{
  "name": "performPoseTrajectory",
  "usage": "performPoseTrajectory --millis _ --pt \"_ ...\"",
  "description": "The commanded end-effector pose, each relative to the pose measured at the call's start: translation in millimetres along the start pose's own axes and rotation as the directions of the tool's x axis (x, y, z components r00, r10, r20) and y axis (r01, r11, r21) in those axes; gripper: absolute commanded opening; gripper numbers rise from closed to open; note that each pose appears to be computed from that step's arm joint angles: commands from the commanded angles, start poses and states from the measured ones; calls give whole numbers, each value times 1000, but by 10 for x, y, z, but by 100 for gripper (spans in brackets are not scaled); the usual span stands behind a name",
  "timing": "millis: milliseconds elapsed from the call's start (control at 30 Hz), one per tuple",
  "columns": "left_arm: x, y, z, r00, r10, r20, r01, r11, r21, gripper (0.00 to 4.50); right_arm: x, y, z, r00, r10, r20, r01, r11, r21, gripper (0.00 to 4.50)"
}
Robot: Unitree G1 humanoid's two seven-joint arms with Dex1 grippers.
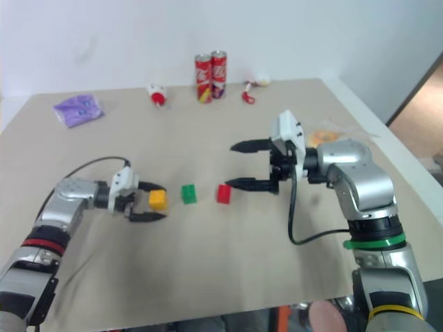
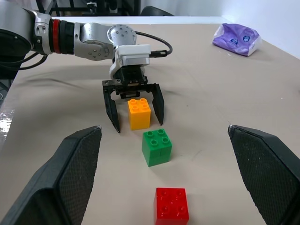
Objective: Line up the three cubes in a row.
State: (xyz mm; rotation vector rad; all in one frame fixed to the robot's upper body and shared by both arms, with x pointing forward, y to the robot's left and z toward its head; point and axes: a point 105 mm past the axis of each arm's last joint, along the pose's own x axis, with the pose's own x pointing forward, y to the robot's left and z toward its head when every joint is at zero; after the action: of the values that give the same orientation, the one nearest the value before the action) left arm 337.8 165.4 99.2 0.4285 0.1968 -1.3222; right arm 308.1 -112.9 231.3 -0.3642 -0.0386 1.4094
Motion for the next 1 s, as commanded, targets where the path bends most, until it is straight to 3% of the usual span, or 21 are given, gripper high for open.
performPoseTrajectory --millis 33,333,467,567,633,733,767,867,1000 --pt "-366 90 -71 993 110 -50 -111 993 -25 439 8 -11 116 1000 20 11 -19 999 -49 450" --pt "-880 -167 -130 982 94 -165 -113 988 -108 439 60 -53 153 998 57 12 -56 996 -73 450" --pt "-1111 -193 -16 966 204 -159 -218 973 -77 439 81 -73 140 998 61 12 -59 995 -77 450" --pt "-1228 -137 164 921 386 -49 -388 920 -53 439 84 -140 77 1000 15 9 -15 998 -67 450" --pt "-1303 -47 244 826 563 19 -561 826 -56 439 69 -234 -46 998 -54 -12 53 997 -51 450" --pt "-1400 40 235 626 779 34 -755 616 -225 439 42 -437 -313 974 -225 -34 226 974 4 450" --pt "-1414 23 255 544 838 49 -800 535 -272 439 24 -519 -423 949 -312 -38 313 950 15 450" --pt "-1355 -101 249 402 915 33 -851 387 -356 439 -72 -692 -621 856 -516 -27 517 853 79 450" --pt "-1216 -256 185 310 951 -10 -854 273 -442 439 -258 -768 -836 707 -706 -37 701 692 171 450"
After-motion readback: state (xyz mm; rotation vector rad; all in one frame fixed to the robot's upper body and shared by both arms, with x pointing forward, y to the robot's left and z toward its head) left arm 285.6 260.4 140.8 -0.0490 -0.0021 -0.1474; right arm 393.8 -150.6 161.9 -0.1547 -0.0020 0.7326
